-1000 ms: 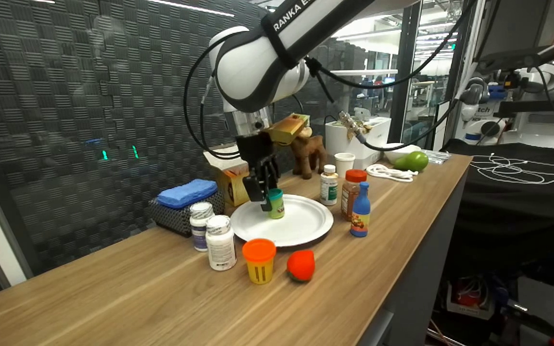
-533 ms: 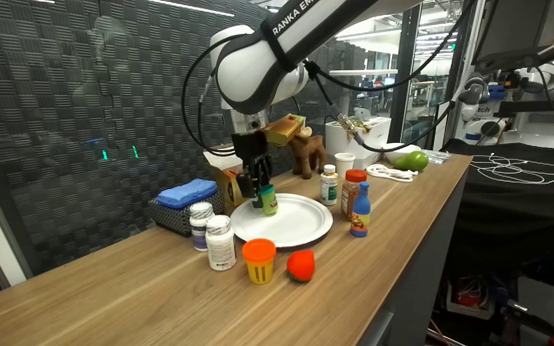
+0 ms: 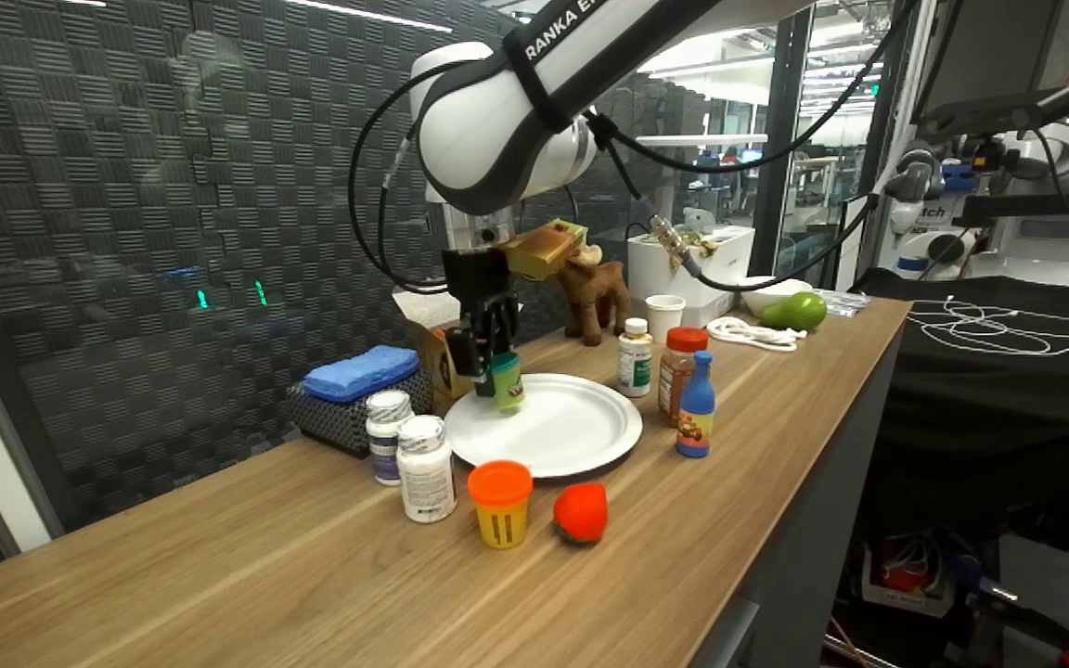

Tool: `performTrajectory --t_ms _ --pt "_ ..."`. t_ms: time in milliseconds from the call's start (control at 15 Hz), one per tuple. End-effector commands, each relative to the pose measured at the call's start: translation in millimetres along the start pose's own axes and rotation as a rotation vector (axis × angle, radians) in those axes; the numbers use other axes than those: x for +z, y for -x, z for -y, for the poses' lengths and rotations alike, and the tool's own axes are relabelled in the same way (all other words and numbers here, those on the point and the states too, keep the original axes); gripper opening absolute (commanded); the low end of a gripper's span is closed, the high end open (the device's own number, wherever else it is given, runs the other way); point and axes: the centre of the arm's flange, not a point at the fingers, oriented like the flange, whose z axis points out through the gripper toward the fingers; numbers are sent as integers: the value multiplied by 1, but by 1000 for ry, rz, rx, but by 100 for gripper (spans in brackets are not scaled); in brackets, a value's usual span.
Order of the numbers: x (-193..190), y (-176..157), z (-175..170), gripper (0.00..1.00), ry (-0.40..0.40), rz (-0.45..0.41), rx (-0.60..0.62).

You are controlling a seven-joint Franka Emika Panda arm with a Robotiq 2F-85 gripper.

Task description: Put the bottles on the tray

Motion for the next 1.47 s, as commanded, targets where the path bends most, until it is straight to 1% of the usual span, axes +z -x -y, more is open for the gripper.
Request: performTrajectory --t_ms 0,133,200,267,467,733,867,933,1000,1133,1200,1267,1400 --pt "2 4 -4 27 -39 -30 32" --pt "7 6 -4 27 -51 -23 38" --pt "8 7 -4 67 -52 -20 37" --pt "7 9 -4 80 -44 -25 36" --pt "1 12 -6 99 -41 -44 39" --pt "-27 18 -10 100 -9 -78 51" --pt "-50 28 -21 100 20 -46 77" --pt "-63 35 -29 100 34 -40 108" --pt "-72 41 -35 99 35 -34 129" --pt "-85 61 -49 100 19 10 161" --pt "-88 72 -55 100 -13 42 190" --pt "-91 80 -60 100 -27 63 220" --pt "-91 98 -69 100 -39 98 262"
